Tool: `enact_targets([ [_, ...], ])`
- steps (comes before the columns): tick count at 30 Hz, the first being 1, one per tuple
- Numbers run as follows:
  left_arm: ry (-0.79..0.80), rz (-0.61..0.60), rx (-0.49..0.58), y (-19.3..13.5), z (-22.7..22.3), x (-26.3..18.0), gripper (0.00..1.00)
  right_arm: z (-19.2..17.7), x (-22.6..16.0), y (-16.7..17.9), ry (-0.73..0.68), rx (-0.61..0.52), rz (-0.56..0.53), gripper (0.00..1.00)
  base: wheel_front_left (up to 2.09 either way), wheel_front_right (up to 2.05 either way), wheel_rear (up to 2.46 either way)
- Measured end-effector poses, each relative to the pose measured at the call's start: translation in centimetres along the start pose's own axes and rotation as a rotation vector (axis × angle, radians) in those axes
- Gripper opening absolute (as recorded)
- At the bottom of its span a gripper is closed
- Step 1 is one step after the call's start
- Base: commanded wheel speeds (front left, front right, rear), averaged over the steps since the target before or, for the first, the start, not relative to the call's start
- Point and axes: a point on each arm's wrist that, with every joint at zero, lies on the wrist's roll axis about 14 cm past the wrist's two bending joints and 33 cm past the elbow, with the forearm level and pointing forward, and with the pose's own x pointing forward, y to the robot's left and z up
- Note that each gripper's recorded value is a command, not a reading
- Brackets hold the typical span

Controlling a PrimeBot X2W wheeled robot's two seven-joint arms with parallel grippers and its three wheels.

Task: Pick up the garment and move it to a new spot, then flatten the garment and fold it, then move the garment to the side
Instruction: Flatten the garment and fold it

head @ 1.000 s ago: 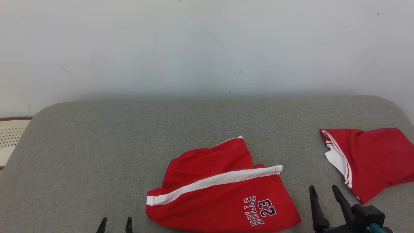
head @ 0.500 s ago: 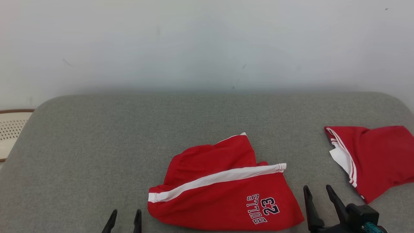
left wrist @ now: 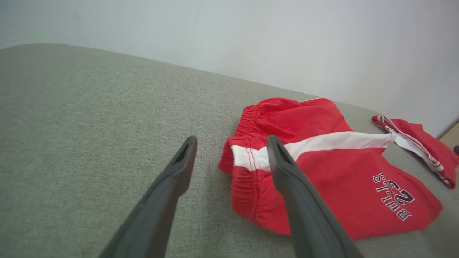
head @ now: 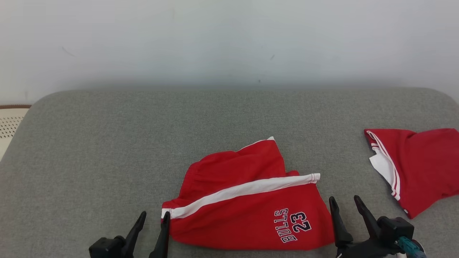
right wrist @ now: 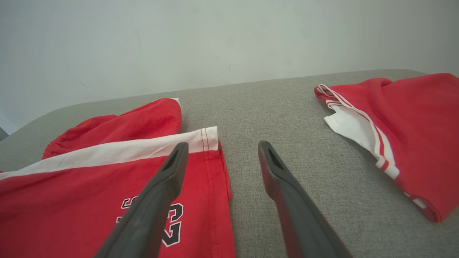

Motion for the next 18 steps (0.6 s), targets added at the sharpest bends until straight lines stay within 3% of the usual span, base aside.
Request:
enact_targets([
  [8,0.09,-0.055,-0.082,-1.6,-2.8,1.4,1.0,-0.5,0.1,-0.7,0.015,0.002,-0.014,1.0,0.0,0.0,0.0],
  [18,0.108,-0.091,-0.135,-2.6,-3.3,2.8,1.0,-1.0,0.4,-1.4,0.03,0.003,-0.027,1.0,0.0,0.0,0.0],
])
